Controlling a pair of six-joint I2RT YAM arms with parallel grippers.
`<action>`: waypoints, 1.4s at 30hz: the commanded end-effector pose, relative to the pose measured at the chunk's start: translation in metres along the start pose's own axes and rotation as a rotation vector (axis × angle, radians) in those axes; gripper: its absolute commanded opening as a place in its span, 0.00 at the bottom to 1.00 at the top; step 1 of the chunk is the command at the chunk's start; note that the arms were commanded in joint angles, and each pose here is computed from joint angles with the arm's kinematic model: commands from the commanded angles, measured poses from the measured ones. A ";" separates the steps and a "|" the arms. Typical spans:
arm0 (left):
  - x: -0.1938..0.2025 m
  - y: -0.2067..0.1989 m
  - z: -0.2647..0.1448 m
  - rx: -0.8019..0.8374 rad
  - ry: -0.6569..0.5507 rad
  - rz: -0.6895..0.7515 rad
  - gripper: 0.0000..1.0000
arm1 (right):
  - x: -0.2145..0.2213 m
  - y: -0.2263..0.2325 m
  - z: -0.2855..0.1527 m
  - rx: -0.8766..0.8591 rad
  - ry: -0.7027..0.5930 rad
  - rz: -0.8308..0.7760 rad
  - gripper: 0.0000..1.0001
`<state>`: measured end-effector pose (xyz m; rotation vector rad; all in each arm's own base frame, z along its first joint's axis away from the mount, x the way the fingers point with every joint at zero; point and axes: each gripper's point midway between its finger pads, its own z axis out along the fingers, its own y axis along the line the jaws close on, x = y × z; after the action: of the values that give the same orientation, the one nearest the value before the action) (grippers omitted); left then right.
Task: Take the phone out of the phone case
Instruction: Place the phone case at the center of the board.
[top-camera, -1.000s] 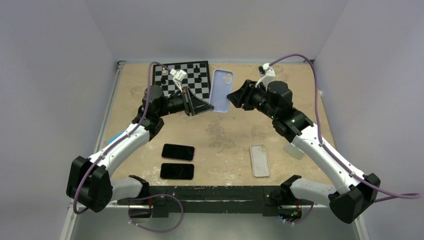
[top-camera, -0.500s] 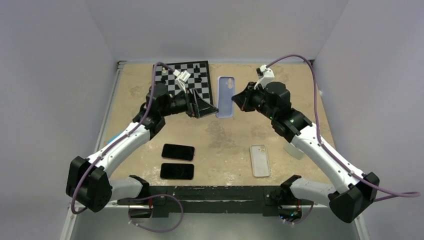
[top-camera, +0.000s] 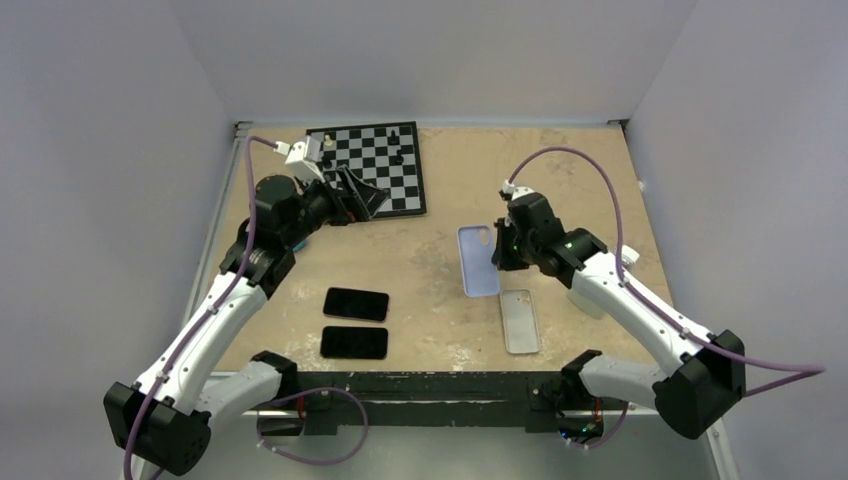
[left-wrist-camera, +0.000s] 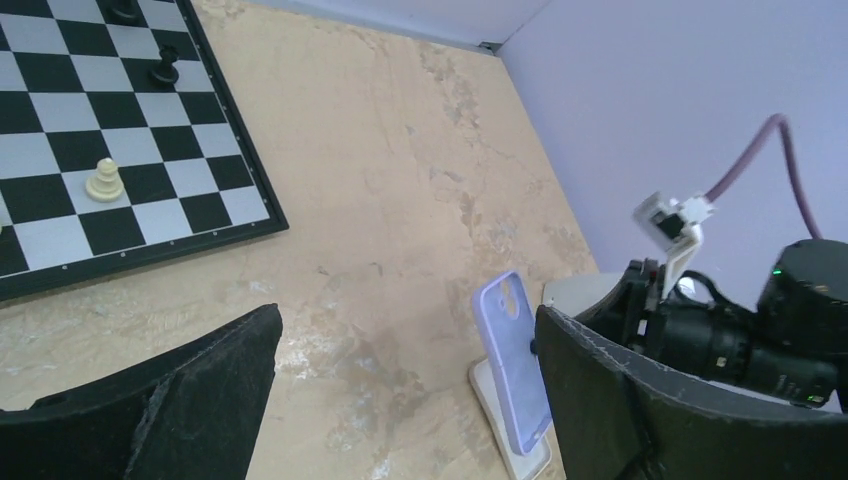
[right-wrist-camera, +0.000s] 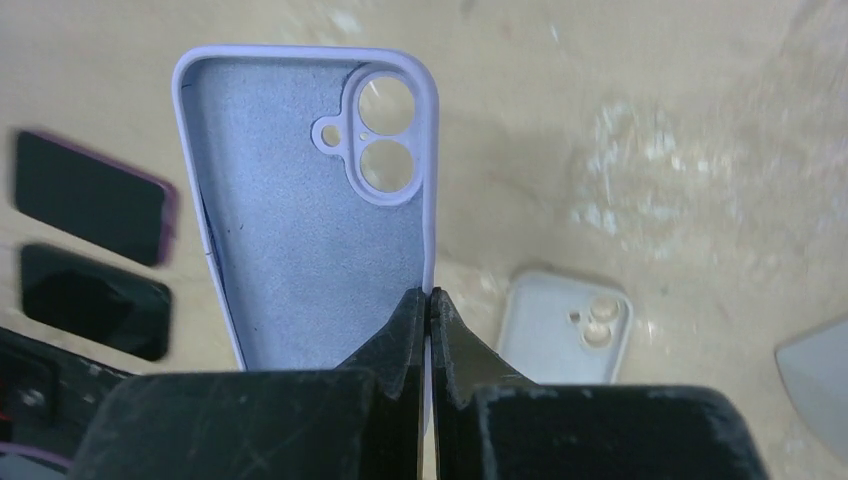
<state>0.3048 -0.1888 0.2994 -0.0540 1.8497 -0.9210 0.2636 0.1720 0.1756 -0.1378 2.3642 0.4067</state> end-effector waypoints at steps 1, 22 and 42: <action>-0.011 0.009 -0.001 -0.046 -0.030 0.078 1.00 | 0.069 -0.034 -0.003 0.142 0.252 0.012 0.00; -0.013 0.002 -0.004 -0.011 -0.048 0.090 0.99 | 0.139 -0.008 0.027 0.170 0.403 0.067 0.00; -0.010 0.005 -0.001 -0.012 -0.044 0.090 0.99 | 0.171 -0.030 0.037 0.231 0.464 0.024 0.13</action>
<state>0.3070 -0.1821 0.2934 -0.0203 1.8568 -0.8484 0.1646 0.1567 0.0264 -0.1157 2.8747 0.1034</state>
